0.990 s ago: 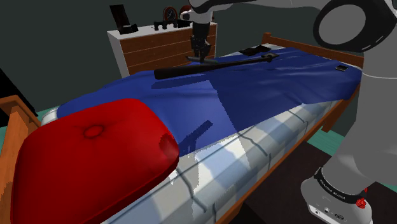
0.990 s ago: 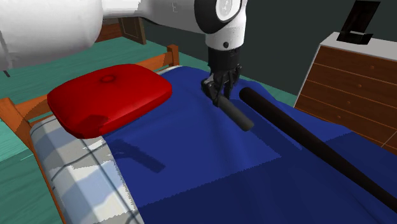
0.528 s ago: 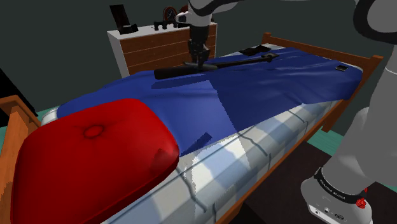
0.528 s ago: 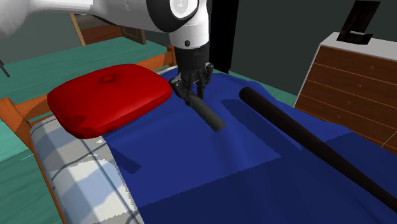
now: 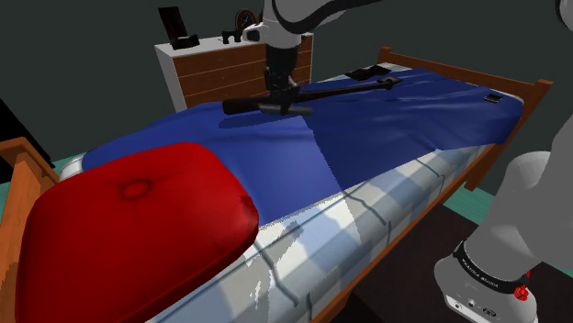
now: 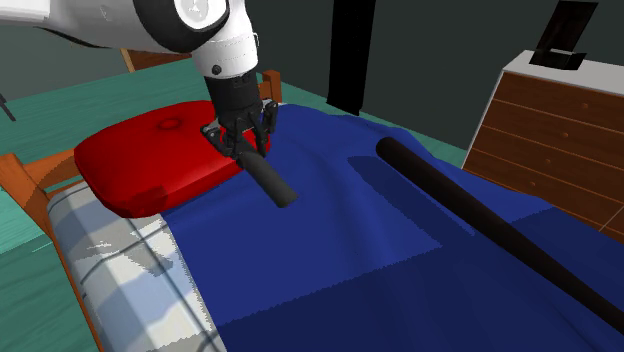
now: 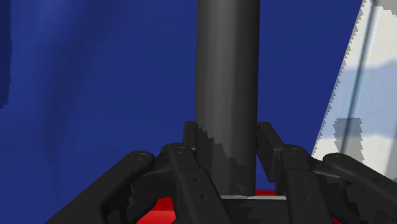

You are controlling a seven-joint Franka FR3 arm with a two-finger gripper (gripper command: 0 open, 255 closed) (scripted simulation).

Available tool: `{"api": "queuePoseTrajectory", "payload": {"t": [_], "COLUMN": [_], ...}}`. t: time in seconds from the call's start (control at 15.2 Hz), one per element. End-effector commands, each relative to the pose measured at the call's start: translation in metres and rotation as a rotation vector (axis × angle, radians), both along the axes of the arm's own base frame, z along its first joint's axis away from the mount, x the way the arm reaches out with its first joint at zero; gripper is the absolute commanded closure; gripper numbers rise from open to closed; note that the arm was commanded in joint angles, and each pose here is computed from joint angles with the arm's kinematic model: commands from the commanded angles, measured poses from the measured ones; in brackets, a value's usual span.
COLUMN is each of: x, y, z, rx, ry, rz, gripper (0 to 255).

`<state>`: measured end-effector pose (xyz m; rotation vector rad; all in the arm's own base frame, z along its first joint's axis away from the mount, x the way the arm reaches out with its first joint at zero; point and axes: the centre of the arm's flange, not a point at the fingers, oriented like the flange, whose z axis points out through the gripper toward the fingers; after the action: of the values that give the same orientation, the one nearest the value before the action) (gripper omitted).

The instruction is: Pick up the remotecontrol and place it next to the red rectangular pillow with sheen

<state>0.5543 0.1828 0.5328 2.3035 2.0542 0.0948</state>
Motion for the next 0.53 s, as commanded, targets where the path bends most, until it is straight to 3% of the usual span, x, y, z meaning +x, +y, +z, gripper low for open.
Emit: {"api": "queuePoseTrajectory", "payload": {"t": [0.0,0.46], "x": [-0.021,-0.083], "y": [0.020,0.087], "z": [0.002,0.002], "rx": [0.000,0.000], "ry": [0.000,0.000], "rz": [-0.001,-0.001], "gripper": [255,255]}}
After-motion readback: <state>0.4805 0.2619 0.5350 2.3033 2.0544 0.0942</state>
